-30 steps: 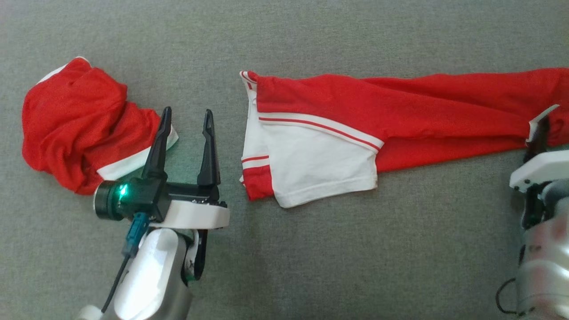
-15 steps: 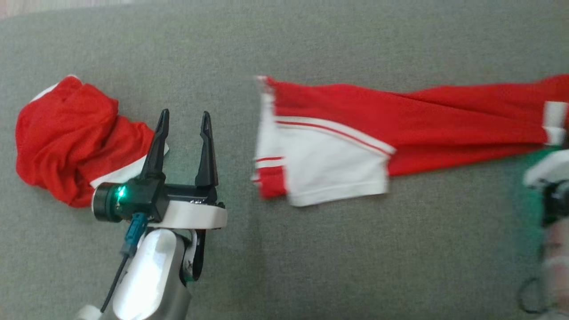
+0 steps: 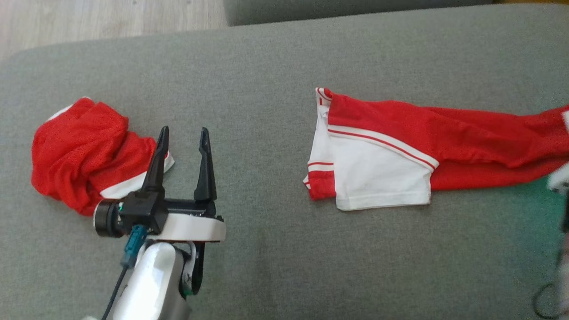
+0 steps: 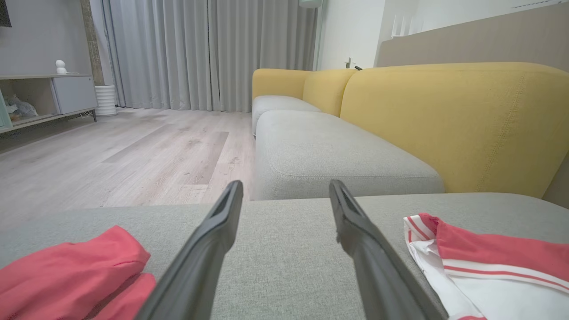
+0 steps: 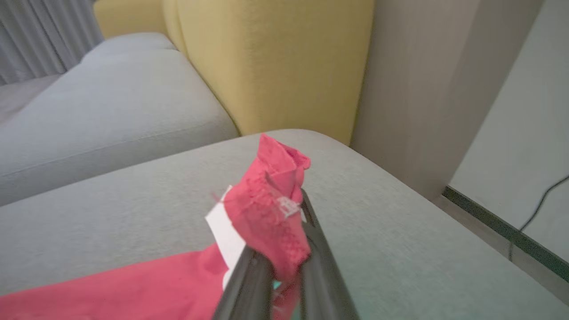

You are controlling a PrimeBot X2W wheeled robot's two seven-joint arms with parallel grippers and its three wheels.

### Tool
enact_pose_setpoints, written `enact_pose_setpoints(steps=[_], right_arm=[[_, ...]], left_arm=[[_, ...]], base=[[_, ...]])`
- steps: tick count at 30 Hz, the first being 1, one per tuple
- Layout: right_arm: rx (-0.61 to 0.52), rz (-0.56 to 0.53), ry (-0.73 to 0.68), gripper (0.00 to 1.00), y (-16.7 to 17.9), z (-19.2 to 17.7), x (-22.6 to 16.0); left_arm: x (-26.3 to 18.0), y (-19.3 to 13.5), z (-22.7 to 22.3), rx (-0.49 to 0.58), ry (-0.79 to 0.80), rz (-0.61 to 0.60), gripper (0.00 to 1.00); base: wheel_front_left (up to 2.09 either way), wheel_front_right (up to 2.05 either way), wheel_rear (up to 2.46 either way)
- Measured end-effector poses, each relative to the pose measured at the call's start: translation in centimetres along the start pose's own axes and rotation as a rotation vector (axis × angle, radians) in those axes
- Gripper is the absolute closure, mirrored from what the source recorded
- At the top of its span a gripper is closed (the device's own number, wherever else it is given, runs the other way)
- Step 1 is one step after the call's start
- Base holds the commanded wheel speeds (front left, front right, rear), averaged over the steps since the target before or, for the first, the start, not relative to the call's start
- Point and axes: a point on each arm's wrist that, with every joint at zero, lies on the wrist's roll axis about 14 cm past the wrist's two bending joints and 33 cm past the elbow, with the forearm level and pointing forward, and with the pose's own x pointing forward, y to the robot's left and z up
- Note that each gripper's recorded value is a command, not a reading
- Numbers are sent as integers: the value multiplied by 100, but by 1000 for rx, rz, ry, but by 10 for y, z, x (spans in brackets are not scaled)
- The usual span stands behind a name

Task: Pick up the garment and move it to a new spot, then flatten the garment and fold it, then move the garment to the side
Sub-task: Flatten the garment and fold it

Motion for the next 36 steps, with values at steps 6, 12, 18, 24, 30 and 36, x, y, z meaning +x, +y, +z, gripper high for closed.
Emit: enact_pose_setpoints(steps=[6, 12, 18, 24, 30, 36], right_arm=[[29, 178, -105, 100, 76, 29, -14], [29, 382, -161, 100, 145, 43, -42], [46, 651, -115, 100, 228, 30, -80], [14, 831, -45, 100, 277, 1, -117], [-37, 929, 34, 100, 300, -30, -139], [-82, 958, 110, 100, 304, -59, -145]], left_arm=[[-8, 0, 13, 4, -28, 3, 0], [-17, 4, 23, 1, -53, 16, 0], [-23, 12, 24, 4, -51, 41, 0], [-29, 20, 22, 7, -42, 64, 0], [-33, 28, 18, 9, -31, 85, 0], [-33, 33, 13, 5, -16, 105, 0]], base=[[0, 0, 0], [0, 0, 0], [0, 0, 0], [0, 0, 0], [0, 0, 0], [0, 0, 0]])
